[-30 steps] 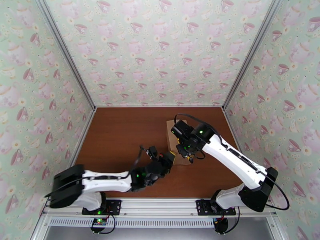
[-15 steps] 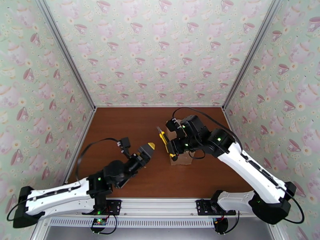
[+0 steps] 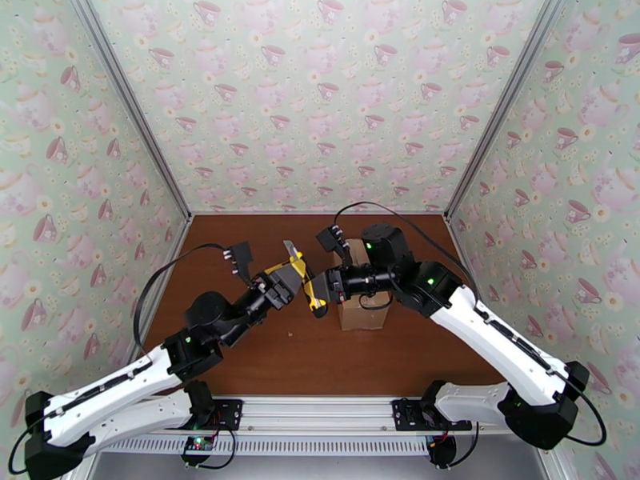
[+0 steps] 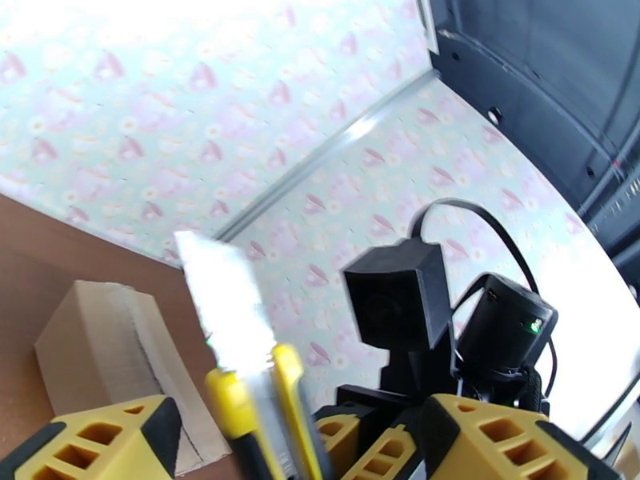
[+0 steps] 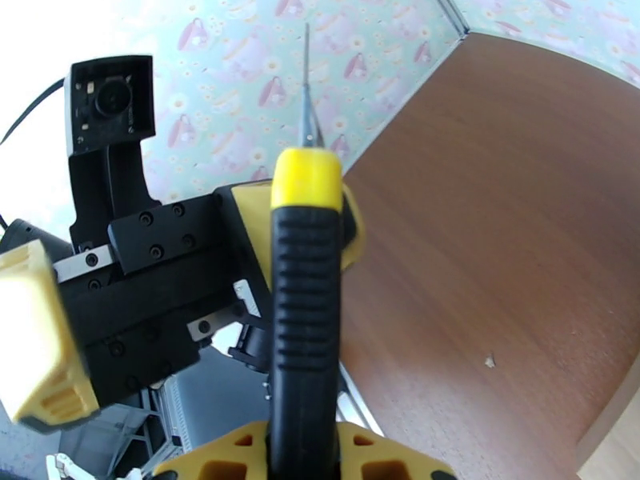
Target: Unpack the express box
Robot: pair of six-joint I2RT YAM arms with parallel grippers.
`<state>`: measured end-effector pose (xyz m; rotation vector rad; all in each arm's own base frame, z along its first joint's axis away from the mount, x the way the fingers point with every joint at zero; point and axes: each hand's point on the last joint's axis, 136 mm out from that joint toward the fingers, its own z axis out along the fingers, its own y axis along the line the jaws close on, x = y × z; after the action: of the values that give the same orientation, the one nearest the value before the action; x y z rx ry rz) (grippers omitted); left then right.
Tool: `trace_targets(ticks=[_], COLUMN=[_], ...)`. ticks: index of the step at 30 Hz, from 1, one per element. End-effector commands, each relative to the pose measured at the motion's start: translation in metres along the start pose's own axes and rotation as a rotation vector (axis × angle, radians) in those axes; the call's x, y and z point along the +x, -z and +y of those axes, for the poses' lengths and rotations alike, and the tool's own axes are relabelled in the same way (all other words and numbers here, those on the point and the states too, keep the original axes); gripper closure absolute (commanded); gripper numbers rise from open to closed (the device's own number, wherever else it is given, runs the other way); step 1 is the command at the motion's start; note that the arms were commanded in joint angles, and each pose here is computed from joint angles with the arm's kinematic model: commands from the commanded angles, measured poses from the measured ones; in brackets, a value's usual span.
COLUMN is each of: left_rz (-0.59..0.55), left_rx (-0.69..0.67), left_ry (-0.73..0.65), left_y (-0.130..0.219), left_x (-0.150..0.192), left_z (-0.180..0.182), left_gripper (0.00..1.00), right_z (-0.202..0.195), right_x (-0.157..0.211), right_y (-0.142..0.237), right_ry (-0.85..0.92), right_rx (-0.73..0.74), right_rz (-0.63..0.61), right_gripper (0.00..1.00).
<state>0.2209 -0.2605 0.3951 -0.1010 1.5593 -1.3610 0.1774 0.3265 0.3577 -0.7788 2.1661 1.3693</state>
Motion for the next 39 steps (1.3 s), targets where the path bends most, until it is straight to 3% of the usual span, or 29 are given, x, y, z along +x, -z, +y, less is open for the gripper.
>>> trace_targets(ticks=[1, 6, 9, 13, 23, 24, 26, 31, 34, 39], left_rz=[0.041, 0.055, 0.055, 0.061, 0.013, 0.004, -0.009, -0.071, -0.155, -0.341], left_rx=[0.086, 0.107, 0.128, 0.140, 0.113, 0.103, 0.085, 0.021, -0.035, -0.087], left_ry=[-0.019, 0.000, 0.018, 0.028, 0.037, 0.037, 0.037, 0.033, 0.026, -0.017], left_y=[-0.004, -0.009, -0.011, -0.013, -0.006, -0.005, -0.004, -0.001, 0.004, 0.010], left_x=[-0.003, -0.005, -0.005, -0.006, -0.016, -0.019, -0.022, -0.034, -0.050, -0.092], left_z=[-0.019, -0.017, -0.018, -0.018, -0.014, -0.014, -0.011, -0.002, 0.006, -0.003], left_gripper=[0.30, 0.49, 0.65, 0.98, 1.00, 1.00, 1.00, 1.00, 1.00, 1.00], right_z=[0.012, 0.013, 0.014, 0.016, 0.015, 0.016, 0.013, 0.006, 0.001, -0.005], right_x=[-0.006, -0.005, -0.006, -0.006, -0.007, -0.008, -0.009, -0.011, -0.015, -0.035], right_y=[0.004, 0.005, 0.005, 0.005, 0.006, 0.006, 0.005, 0.005, 0.009, 0.023], right_ry=[0.005, 0.003, 0.003, 0.000, -0.023, -0.026, -0.040, -0.074, -0.104, -0.167], right_rx=[-0.059, -0.066, -0.070, -0.081, -0.096, -0.101, -0.092, -0.088, -0.092, -0.135], right_rz=[-0.023, -0.024, -0.027, -0.032, -0.059, -0.063, -0.074, -0.106, -0.151, -0.325], right_gripper=[1.00, 1.00, 1.00, 1.00, 1.00, 0.95, 0.68, 0.30, 0.17, 0.11])
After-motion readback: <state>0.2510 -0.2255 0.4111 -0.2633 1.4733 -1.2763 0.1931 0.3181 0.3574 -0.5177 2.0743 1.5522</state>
